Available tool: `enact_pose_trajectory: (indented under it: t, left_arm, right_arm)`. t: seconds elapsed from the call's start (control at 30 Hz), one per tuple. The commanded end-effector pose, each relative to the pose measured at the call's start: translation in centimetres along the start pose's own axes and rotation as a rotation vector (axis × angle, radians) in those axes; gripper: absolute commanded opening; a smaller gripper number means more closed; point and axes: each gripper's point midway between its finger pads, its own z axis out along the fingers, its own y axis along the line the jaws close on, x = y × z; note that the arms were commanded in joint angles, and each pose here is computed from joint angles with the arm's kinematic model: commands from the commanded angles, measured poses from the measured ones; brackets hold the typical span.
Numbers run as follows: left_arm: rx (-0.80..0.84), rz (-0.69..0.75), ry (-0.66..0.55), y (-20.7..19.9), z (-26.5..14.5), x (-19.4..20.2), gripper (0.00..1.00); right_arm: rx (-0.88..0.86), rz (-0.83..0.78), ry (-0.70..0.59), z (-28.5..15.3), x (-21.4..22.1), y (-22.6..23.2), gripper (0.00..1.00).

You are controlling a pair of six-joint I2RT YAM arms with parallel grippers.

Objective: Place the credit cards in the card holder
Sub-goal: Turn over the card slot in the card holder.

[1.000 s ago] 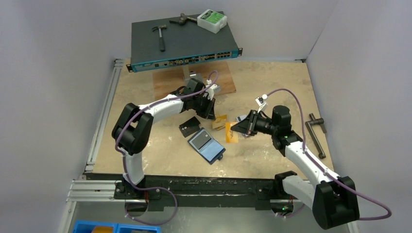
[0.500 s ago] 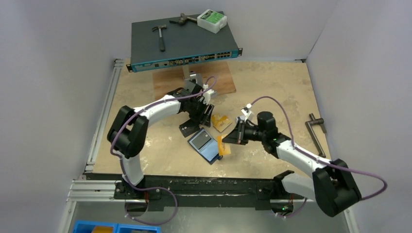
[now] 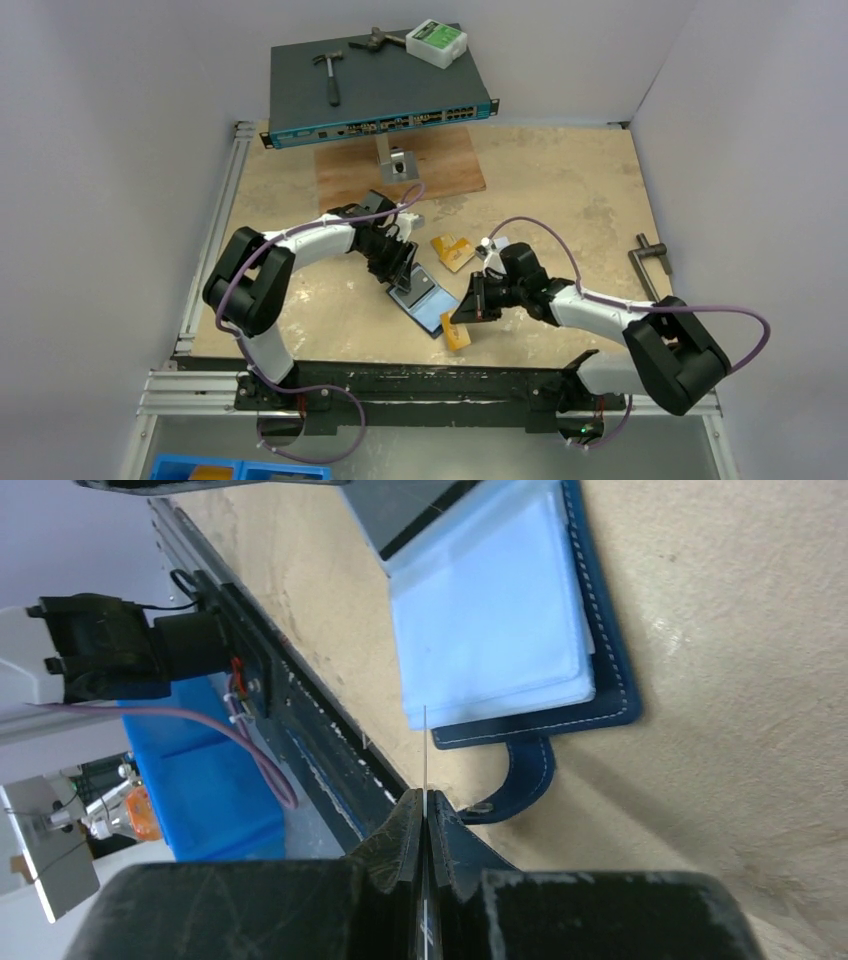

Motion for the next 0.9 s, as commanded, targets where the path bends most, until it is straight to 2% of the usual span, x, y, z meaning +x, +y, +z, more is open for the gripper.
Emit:
enact_pose_trajectory:
  t: [0.0,0.1,0.37,0.6,0.87]
  left_arm:
    - [0.071,-0.012,-0.065,-0.6,-0.8,-1.6,0.49]
    - [0.112,-0.018,-0.078,-1.1,-0.9,-1.9,0.46]
    - [0.163,-0.064,-0.067,-1.8,-0.4,-1.4,0.27]
    - [0.147,-0.081,-0.048,-1.4,-0.2,-0.4,0.22]
    - [0.145,-0.068,-0.051,-1.6,-0.7,-0.2,0.22]
  right_arm:
    - [0.055,0.006,0.023,0.6,0.6,-1.6,0.0]
    - [0.066,0.017,0.038,0.9,1.1,-2.4,0.0]
    - [0.048,0.019,0.055,1.2,1.8,-2.8,0.0]
    - [0.013,0.011,0.033,1.2,1.4,-2.1,0.0]
    - [-0.013,0.013,0.014,1.4,0.7,-1.7,0.0]
